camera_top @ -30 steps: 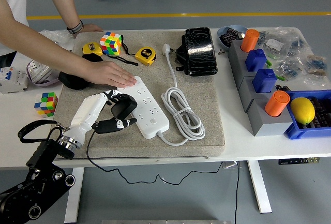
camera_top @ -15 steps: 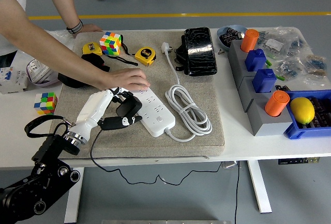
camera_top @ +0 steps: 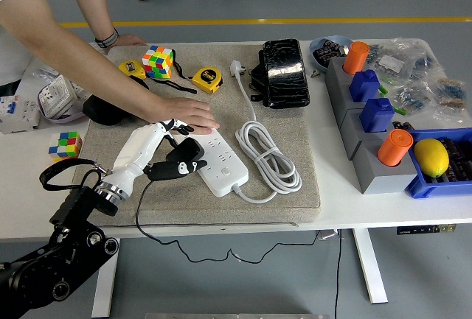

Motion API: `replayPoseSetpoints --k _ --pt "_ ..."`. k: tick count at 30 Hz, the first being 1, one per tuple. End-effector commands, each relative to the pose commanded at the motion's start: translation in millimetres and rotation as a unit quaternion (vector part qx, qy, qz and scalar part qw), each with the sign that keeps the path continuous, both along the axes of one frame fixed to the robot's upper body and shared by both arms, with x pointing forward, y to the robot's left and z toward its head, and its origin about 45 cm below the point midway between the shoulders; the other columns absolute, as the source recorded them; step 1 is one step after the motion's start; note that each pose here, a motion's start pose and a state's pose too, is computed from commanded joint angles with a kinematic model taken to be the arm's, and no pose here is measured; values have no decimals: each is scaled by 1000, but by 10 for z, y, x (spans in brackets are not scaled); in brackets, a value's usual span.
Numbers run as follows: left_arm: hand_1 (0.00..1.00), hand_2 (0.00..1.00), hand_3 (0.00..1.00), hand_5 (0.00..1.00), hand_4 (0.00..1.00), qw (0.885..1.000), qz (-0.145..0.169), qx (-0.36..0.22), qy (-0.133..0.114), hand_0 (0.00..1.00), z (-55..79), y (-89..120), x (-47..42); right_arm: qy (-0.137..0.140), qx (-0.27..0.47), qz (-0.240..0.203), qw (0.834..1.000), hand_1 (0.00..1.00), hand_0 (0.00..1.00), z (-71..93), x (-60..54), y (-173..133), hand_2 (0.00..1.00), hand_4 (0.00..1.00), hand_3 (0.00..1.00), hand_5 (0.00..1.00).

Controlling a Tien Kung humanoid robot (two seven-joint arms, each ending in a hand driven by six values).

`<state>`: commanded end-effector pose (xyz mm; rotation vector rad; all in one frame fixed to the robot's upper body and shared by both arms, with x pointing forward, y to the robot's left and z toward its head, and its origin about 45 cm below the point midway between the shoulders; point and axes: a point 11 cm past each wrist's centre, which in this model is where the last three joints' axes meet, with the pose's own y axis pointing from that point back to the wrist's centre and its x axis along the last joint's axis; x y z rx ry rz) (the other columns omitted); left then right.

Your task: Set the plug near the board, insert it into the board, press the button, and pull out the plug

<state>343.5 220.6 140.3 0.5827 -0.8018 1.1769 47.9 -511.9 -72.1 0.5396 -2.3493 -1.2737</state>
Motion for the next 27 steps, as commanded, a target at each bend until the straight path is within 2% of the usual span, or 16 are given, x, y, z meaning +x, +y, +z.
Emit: replayPoseSetpoints --k 6,16,22,27 --pt "629 636 659 503 998 1000 -1 -4 -1 507 21 -64 63 0 0 2 1000 594 494 -1 9 4 551 845 509 379" --pt "630 638 659 508 998 999 8 -16 -31 507 180 52 25 3 0 2 1000 594 496 -6 -25 5 551 845 509 378" --pt "631 638 665 523 998 999 12 -2 -34 515 238 160 -113 2 -1 1 1000 593 495 -7 -41 3 550 845 509 377" --pt "634 644 665 549 998 999 5 39 -27 517 191 180 -272 2 -3 -4 1000 593 493 -6 -79 -6 549 844 509 376"
